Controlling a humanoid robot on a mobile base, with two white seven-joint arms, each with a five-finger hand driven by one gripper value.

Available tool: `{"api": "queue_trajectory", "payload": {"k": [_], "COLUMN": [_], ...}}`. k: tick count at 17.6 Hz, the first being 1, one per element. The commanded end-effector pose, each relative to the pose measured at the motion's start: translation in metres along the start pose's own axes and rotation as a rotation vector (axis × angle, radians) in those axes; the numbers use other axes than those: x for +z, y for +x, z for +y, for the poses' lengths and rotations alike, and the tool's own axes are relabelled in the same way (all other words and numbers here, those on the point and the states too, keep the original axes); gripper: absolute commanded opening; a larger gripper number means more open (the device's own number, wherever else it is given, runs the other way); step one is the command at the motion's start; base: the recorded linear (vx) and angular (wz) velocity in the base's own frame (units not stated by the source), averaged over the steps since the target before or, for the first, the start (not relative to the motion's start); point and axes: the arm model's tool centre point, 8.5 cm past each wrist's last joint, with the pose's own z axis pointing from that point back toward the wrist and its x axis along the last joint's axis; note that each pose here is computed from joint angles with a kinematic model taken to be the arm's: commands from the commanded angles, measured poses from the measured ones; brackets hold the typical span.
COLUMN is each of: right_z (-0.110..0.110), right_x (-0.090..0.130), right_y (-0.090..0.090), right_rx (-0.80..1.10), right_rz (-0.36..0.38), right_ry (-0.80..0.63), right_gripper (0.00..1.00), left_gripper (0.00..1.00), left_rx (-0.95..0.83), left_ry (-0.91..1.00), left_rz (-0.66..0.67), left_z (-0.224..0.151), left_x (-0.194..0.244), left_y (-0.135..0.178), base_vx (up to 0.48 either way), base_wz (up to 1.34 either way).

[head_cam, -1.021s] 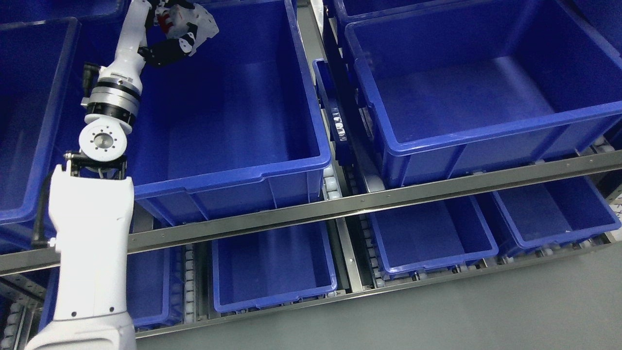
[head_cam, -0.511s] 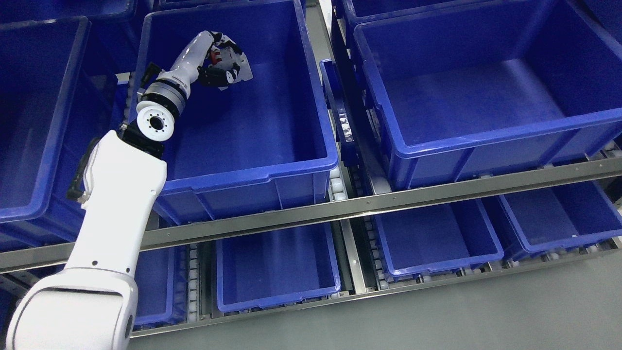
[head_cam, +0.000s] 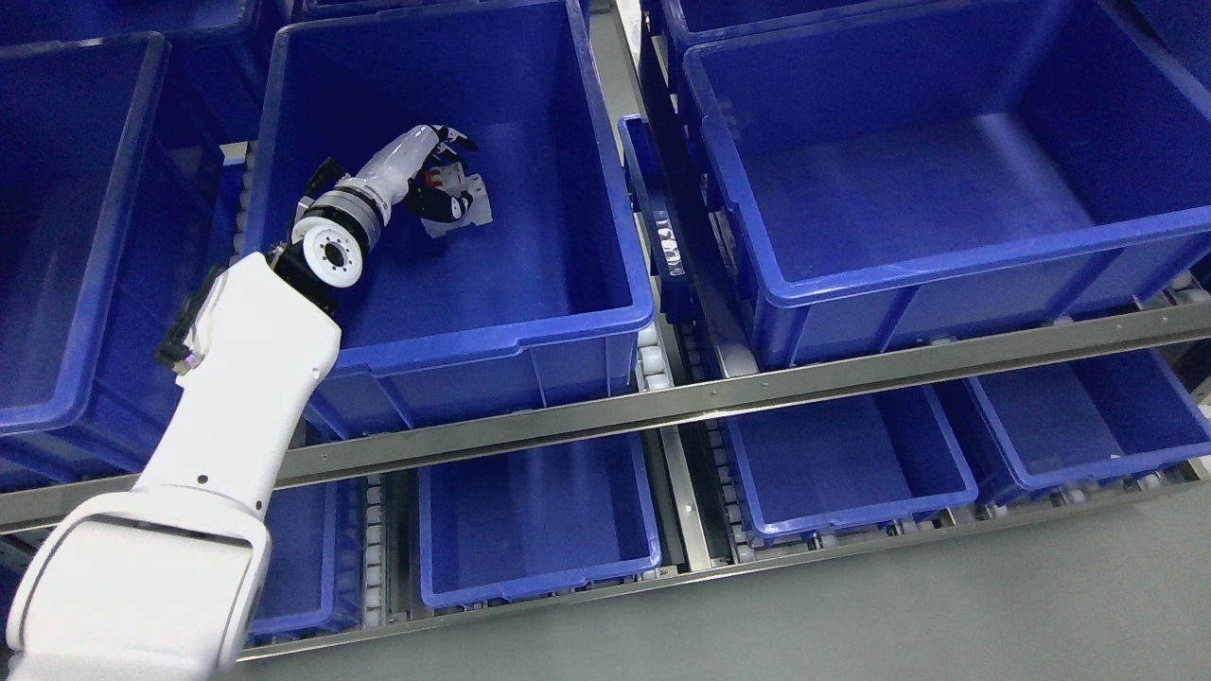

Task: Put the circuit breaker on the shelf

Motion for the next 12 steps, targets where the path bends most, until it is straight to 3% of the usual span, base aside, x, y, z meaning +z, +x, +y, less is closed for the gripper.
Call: {"api": "queue_trajectory", "payload": {"k": [1,4,6,8,9,12], "right_z": [-0.010,-0.010,-0.010,-0.010,-0.010,-0.010], "right_x": [-0.001,-0.001,-0.001,-0.001,-0.001,-0.001], "right_y": [-0.004,-0.004,-0.004,-0.004,-0.004,-0.004], "right_rx": [0.026,0.027,0.027,0.027,0.027,0.026], "right_rz": [0.031,0.031,0.031,0.030,0.031,0.031], "right_ry": [-0.013,-0.013,-0.015,-0.015,-0.013,-0.015], "right_gripper": [1.00,1.00,1.00,1.00,1.00,1.00], "left_gripper": [0.77,0.99,0.99,0.99,0.99,0.99], "left_rx": [-0.050,-0.044,0.039,0.404,0.557,0.793], "left_ry": [-0.060,-0.020,0.127,0.458,0.547,0.772], "left_rz": [0.096,0.072,-0.011,-0.107,-0.140,-0.246], "left_z": [-0.008,0.010,0.051,0.125,0.140,0.193], "left_x": [0.000,-0.001,0.000,0.026,0.035,0.079], "left_y": [-0.023,-0.013,0.013,0.013,0.012,-0.004], "base_vx": [0.000,0.000,0.000,0.000,0.000,-0.008], "base_wz": [0.00,0.00,0.00,0.00,0.00,-0.01]}}
